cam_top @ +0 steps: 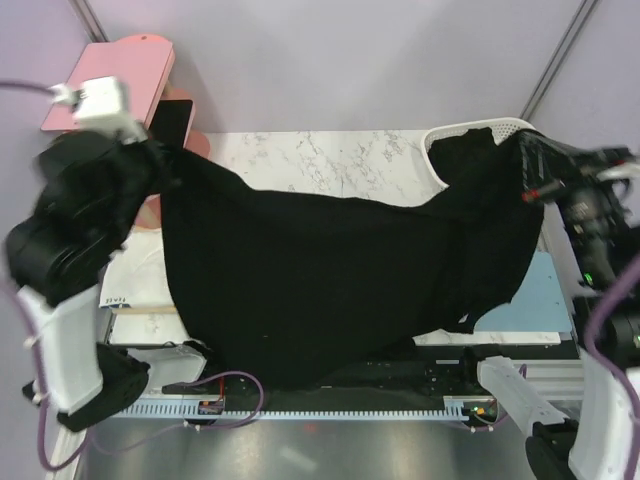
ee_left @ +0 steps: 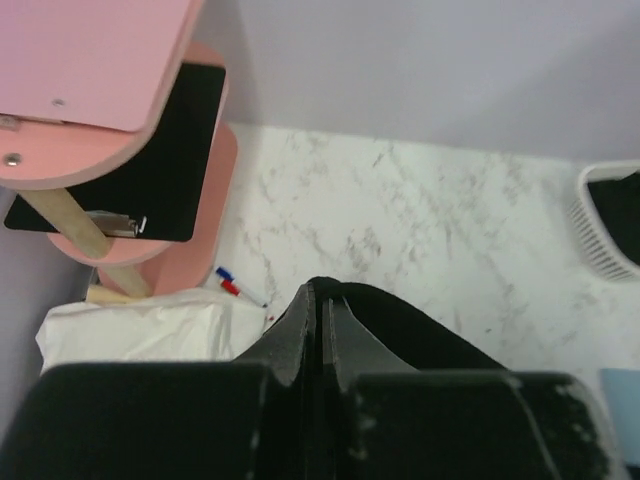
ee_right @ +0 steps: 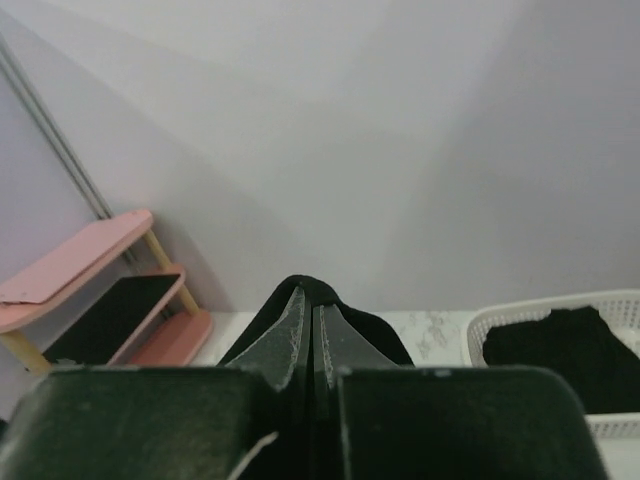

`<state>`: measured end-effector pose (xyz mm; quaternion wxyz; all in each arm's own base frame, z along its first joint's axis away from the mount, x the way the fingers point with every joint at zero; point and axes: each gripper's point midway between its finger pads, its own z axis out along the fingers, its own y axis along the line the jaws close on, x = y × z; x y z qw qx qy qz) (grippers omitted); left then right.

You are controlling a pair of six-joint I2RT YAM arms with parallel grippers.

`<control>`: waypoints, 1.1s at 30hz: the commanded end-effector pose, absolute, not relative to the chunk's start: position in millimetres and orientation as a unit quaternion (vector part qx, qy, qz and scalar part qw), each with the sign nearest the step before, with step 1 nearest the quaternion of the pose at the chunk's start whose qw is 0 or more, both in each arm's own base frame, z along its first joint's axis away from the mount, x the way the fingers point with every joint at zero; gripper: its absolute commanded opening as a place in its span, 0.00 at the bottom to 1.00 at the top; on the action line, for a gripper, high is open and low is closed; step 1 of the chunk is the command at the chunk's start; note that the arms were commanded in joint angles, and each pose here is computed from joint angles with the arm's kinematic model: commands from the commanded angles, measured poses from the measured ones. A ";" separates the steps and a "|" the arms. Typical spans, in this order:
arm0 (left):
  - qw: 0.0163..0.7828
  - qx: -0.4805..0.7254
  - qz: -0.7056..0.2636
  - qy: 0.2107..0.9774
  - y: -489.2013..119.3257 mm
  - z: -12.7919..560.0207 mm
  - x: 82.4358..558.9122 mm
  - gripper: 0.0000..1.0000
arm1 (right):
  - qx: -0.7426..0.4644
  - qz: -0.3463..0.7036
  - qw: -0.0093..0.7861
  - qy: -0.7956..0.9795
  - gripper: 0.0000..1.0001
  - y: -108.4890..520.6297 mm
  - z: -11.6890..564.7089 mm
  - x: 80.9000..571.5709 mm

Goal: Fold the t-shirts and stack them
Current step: Flatten out the tshirt

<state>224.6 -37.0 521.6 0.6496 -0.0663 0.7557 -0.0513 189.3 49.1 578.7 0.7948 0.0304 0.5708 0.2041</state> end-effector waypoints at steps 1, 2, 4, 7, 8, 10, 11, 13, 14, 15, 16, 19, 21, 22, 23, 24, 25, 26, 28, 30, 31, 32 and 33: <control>0.568 -0.026 0.033 0.822 -65.3 452.5 307.5 0.02 | 0.061 0.182 0.722 0.665 0.00 55.1 506.5 309.7; 0.549 -0.039 0.044 0.834 -60.8 435.4 326.8 0.02 | 0.059 0.183 0.714 0.673 0.00 58.0 496.1 326.4; 0.517 -0.040 0.038 0.854 -62.1 401.8 353.1 0.02 | 0.050 0.188 0.686 0.701 0.00 68.8 462.1 375.8; 0.479 -0.070 0.061 0.873 -45.7 357.6 396.8 0.02 | 0.036 0.199 0.645 0.737 0.00 85.0 410.7 441.6; 0.466 -0.078 0.071 0.878 -38.8 345.0 409.4 0.02 | 0.034 0.203 0.634 0.746 0.00 89.1 396.8 457.4; 0.433 -0.082 0.087 0.894 -37.1 312.6 438.4 0.02 | 0.024 0.215 0.604 0.767 0.00 101.8 355.5 505.1; 0.425 -0.085 0.093 0.897 -33.4 304.0 448.4 0.02 | 0.021 0.214 0.593 0.776 0.00 105.7 341.3 521.0; 0.409 -0.096 0.115 0.900 -27.1 283.6 473.3 0.02 | 0.018 0.217 0.566 0.795 0.00 113.9 303.8 564.9; 0.409 -0.102 0.120 0.899 -21.4 280.8 481.8 0.02 | 0.013 0.223 0.557 0.800 0.00 121.1 293.0 576.5; 0.389 -0.101 0.128 0.907 -20.3 258.7 495.4 0.02 | 0.014 0.226 0.542 0.809 0.00 124.7 273.2 599.3; 0.401 -0.106 0.127 0.901 -16.7 266.2 505.3 0.02 | 0.014 0.230 0.536 0.812 0.00 128.1 264.4 608.7; 0.395 -0.107 0.142 0.901 -9.3 251.5 525.6 0.02 | 0.013 0.244 0.524 0.816 0.00 137.3 243.5 636.6; 0.395 -0.122 0.126 0.902 -4.3 247.7 531.2 0.02 | 0.019 0.241 0.531 0.812 0.00 136.1 239.2 650.7; 0.390 -0.124 0.125 0.904 -2.6 241.0 534.6 0.02 | 0.023 0.240 0.534 0.810 0.00 136.0 239.6 654.5; 0.391 -0.127 0.126 0.903 -1.0 240.5 535.9 0.02 | 0.025 0.239 0.536 0.809 0.00 134.8 239.3 656.8; 0.391 -0.126 0.123 0.904 -2.1 239.3 537.3 0.02 | 0.025 0.239 0.540 0.807 0.00 134.8 241.1 658.4; 0.393 -0.125 0.121 0.903 -3.0 240.6 538.3 0.02 | 0.025 0.240 0.541 0.806 0.00 135.1 242.4 658.5; 0.392 -0.126 0.116 0.904 -4.4 239.7 538.4 0.02 | 0.025 0.240 0.544 0.804 0.00 134.9 244.3 658.7; 0.387 -0.120 0.109 0.908 -7.5 236.5 537.3 0.02 | 0.022 0.247 0.539 0.805 0.00 138.0 244.6 653.9; 0.378 -0.120 0.112 0.911 -6.2 233.0 529.3 0.02 | 0.022 0.255 0.530 0.809 0.00 139.4 244.3 645.2; 0.375 -0.119 0.113 0.912 -6.5 232.2 525.4 0.02 | 0.022 0.262 0.523 0.811 0.00 141.4 242.6 640.7; 0.372 -0.120 0.114 0.914 -6.0 230.8 522.1 0.02 | 0.022 0.265 0.521 0.811 0.00 141.9 242.7 637.0; 0.375 -0.124 0.115 0.911 -3.7 238.3 515.3 0.02 | 0.024 0.269 0.513 0.815 0.00 142.6 242.2 627.8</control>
